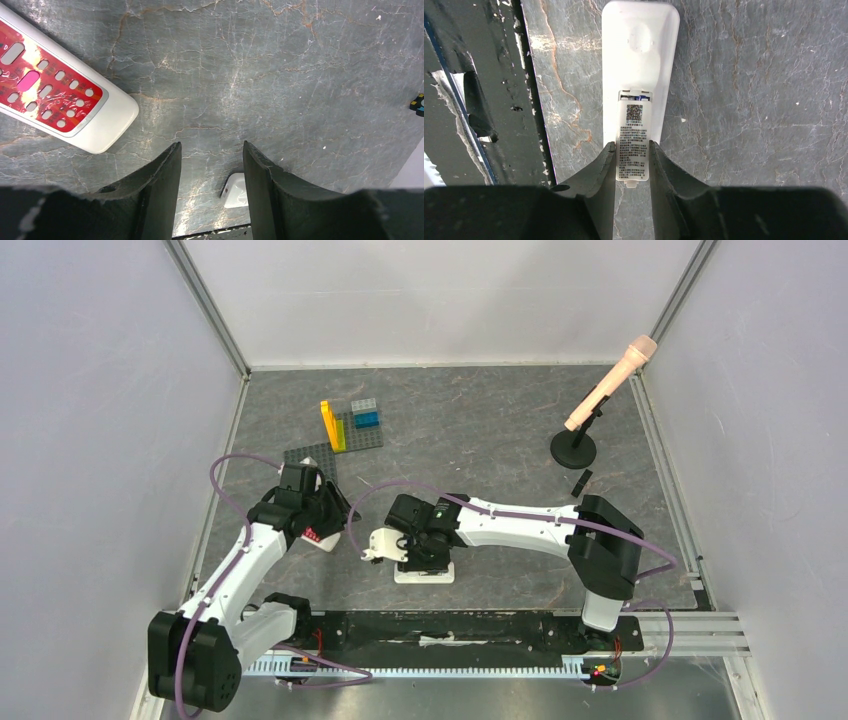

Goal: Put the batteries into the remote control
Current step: Load the battery cover into the remote control.

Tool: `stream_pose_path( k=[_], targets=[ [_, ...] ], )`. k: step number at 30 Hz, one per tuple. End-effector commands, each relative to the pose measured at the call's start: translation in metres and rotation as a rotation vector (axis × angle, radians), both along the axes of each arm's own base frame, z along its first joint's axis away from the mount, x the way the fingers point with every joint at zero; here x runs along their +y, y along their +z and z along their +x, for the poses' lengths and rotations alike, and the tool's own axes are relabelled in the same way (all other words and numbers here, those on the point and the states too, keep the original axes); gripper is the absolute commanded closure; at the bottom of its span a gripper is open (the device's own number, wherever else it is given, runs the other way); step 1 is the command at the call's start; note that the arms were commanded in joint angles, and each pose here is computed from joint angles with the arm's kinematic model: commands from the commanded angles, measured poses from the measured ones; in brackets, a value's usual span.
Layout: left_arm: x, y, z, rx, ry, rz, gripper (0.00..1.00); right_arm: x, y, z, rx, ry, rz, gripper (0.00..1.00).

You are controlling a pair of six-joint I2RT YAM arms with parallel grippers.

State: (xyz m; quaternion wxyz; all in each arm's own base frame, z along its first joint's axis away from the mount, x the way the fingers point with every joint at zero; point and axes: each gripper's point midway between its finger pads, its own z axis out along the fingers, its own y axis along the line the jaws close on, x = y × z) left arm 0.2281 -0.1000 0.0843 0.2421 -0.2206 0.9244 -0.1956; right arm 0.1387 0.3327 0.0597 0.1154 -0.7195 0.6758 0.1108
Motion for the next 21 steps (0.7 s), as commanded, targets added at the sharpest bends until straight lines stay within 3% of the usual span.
stream_pose_path(
  k=[1,21],
  targets=[
    [-0.001,0.005,0.007,-0.039,-0.030,0.000,0.45,0.002,0.004,-0.005,0.011,0.030,0.012,0.91],
    [0.001,0.006,0.005,-0.045,-0.025,0.002,0.45,0.006,-0.010,0.003,-0.013,0.016,-0.008,0.91]
  ],
)
